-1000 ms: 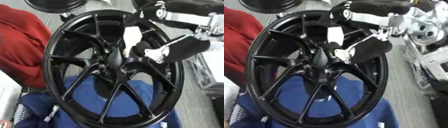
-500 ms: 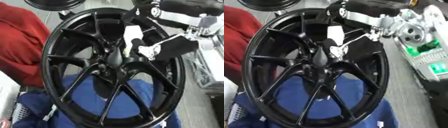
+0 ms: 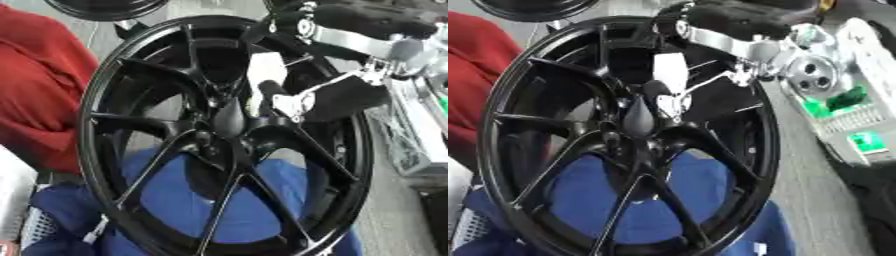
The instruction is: Pull the pin out of the wheel hub.
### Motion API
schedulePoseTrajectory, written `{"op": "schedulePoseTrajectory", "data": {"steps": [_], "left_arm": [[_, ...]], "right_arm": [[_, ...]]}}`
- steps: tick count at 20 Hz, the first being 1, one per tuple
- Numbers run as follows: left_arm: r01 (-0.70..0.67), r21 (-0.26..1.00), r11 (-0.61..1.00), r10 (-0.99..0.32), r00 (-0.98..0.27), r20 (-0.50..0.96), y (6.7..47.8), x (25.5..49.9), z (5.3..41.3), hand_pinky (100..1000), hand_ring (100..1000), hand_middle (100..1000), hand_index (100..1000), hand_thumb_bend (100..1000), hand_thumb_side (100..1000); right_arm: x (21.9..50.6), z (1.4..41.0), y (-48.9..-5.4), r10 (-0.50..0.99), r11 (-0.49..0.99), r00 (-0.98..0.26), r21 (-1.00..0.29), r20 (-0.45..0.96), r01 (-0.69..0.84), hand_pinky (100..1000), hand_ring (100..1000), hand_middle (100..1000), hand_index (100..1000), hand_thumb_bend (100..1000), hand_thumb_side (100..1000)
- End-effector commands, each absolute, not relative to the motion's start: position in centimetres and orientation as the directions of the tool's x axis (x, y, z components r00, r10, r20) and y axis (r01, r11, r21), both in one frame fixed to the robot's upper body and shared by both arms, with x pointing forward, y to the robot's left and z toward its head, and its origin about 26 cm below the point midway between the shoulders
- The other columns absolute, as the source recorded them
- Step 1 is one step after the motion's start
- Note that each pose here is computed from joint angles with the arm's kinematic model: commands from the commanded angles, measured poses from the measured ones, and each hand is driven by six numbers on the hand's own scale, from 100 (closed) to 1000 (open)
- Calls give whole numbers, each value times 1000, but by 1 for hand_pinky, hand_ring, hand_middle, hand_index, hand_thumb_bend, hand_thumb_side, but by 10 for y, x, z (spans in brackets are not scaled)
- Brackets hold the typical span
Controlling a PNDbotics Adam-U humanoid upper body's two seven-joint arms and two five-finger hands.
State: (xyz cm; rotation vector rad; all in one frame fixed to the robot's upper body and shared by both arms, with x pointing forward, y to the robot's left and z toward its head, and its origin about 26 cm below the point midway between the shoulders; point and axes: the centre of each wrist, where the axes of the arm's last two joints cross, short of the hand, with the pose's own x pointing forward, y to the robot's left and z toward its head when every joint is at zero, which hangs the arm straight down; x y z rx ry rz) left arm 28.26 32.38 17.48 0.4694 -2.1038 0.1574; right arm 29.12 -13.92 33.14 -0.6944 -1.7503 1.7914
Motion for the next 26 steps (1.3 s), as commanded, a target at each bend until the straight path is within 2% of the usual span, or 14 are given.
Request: {"op": "schedulePoseTrajectory", "data": {"steps": [1,14,26], "left_arm": [[-381,83,921,-284,-511,811,322,281,185,704,645,590,662,378,588],[-385,93,918,-292,-500,815,323,280,183,705,646,589,662,383,586],[-389,97,916,-295,-490,820,325,279,182,706,646,588,661,387,583]], "right_arm": [[289,339,-143,708,-23,-706,-1000,-22,8,907,932,868,928,150,380],[288,349,-153,714,-91,-697,-996,-65,-1,913,935,879,929,185,409],[285,369,-172,696,-115,-717,-990,-20,-84,918,935,885,930,207,461]]}}
